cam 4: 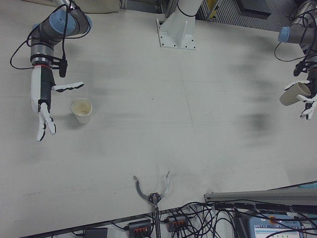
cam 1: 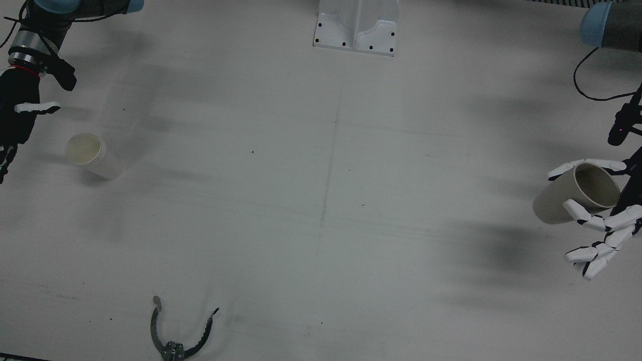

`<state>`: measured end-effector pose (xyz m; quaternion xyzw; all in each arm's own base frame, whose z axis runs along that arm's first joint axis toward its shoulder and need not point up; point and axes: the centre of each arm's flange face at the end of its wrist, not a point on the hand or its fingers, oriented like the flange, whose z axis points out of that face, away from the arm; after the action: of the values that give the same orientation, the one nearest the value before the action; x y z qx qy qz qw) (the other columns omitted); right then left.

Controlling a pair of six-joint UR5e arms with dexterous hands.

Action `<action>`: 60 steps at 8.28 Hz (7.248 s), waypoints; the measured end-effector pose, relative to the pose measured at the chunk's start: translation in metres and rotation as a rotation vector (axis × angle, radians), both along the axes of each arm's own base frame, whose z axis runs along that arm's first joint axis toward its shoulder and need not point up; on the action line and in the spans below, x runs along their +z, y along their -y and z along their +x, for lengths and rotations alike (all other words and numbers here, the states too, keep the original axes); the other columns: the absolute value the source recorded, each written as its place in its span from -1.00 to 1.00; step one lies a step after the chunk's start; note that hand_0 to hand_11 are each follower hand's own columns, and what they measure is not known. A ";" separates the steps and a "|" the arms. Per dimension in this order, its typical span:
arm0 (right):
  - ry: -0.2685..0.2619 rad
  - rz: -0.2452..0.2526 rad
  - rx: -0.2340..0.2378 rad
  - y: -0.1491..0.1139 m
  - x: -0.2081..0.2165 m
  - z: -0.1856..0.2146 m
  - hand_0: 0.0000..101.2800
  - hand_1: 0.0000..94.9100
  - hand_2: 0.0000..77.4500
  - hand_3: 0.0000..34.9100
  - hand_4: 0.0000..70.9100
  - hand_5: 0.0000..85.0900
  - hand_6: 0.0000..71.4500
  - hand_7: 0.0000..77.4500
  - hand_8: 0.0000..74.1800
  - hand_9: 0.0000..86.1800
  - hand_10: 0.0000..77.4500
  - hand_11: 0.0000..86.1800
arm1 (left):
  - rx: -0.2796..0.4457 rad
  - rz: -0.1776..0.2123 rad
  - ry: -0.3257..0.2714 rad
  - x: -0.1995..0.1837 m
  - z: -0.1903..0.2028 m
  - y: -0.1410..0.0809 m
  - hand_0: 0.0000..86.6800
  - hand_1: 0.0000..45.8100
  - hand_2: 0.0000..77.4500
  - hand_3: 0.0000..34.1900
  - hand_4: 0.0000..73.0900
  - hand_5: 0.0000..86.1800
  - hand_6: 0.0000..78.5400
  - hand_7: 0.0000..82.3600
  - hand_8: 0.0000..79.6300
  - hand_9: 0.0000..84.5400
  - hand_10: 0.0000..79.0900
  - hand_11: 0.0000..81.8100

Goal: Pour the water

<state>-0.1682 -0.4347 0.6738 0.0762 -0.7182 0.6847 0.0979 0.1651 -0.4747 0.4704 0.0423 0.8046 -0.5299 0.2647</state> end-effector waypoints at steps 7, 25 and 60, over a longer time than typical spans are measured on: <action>0.066 -0.032 0.241 -0.035 0.021 -0.022 -0.09 -0.74 -0.99 -0.77 -0.98 -0.85 -0.98 -0.97 -1.00 -0.99 -0.99 -0.99 | 0.002 0.000 -0.021 -0.003 -0.003 -0.001 0.74 0.07 -0.34 -1.00 0.00 0.15 -0.65 -0.50 -0.85 -0.79 -0.81 -0.64; 0.071 -0.042 0.193 -0.045 0.036 -0.146 0.02 -0.67 -0.89 -0.84 -0.78 -0.77 -1.00 -0.89 -0.99 -0.99 -0.99 -0.99 | 0.007 -0.015 -0.010 0.018 0.004 0.005 0.66 0.00 -0.30 -1.00 0.00 0.15 -0.67 -0.50 -0.84 -0.77 -0.81 -0.65; 0.194 0.027 0.171 0.016 -0.073 -0.100 0.21 -0.82 -0.68 -1.00 -0.06 0.17 0.42 0.62 -0.01 0.16 -0.42 -0.19 | 0.322 0.250 -0.059 -0.286 0.264 0.028 0.57 -0.05 -0.25 -1.00 0.00 0.15 -0.51 -0.43 -0.78 -0.72 -0.70 -0.52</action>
<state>-0.2686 -0.4505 0.6005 0.0721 -0.7242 0.6851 -0.0318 0.4291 -0.5030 0.1840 -0.0701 0.8679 -0.3777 0.3150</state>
